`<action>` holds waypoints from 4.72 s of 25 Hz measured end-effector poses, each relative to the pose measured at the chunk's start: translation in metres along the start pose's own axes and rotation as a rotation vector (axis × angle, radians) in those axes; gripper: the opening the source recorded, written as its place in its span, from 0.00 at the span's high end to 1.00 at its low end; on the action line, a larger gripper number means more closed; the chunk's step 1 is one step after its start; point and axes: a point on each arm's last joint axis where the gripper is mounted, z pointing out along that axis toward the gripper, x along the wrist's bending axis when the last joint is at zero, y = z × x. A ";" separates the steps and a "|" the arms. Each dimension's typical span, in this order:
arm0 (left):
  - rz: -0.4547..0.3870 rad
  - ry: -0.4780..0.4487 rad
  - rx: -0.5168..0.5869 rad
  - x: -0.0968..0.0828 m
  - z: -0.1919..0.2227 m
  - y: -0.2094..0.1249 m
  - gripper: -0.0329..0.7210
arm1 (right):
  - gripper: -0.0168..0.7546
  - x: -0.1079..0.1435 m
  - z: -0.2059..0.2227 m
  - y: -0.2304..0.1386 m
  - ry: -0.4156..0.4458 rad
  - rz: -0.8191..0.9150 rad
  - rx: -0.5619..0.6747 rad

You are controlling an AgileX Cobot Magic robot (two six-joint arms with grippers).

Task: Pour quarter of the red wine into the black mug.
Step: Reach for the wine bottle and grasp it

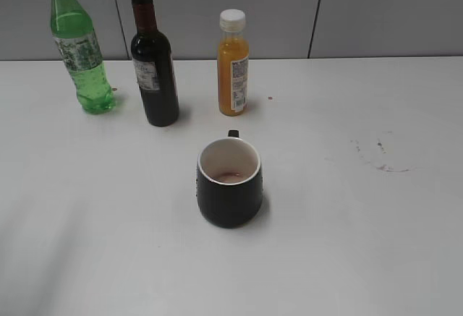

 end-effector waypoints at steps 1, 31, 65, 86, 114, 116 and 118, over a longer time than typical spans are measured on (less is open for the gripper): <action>0.002 -0.004 -0.005 -0.002 0.007 -0.002 0.17 | 0.23 0.000 0.000 0.000 0.000 0.000 0.000; 0.026 -0.324 0.114 -0.091 0.118 -0.160 0.10 | 0.24 0.000 0.000 0.000 0.000 -0.001 0.000; -0.071 -0.183 0.228 -0.143 0.186 -0.221 0.04 | 0.24 0.000 0.000 0.000 0.000 -0.002 0.000; -0.100 -0.154 0.152 -0.156 0.243 -0.241 0.04 | 0.24 0.000 0.000 0.000 0.000 -0.002 0.000; -0.067 -0.180 0.095 -0.156 0.246 -0.247 0.23 | 0.24 0.000 0.000 0.000 0.000 -0.001 0.000; -0.065 -0.183 0.107 -0.154 0.241 -0.244 0.24 | 0.24 0.000 0.000 0.000 0.000 -0.001 0.000; -0.063 -0.183 0.113 -0.151 0.234 -0.238 0.24 | 0.24 0.000 0.000 0.000 0.000 -0.001 0.000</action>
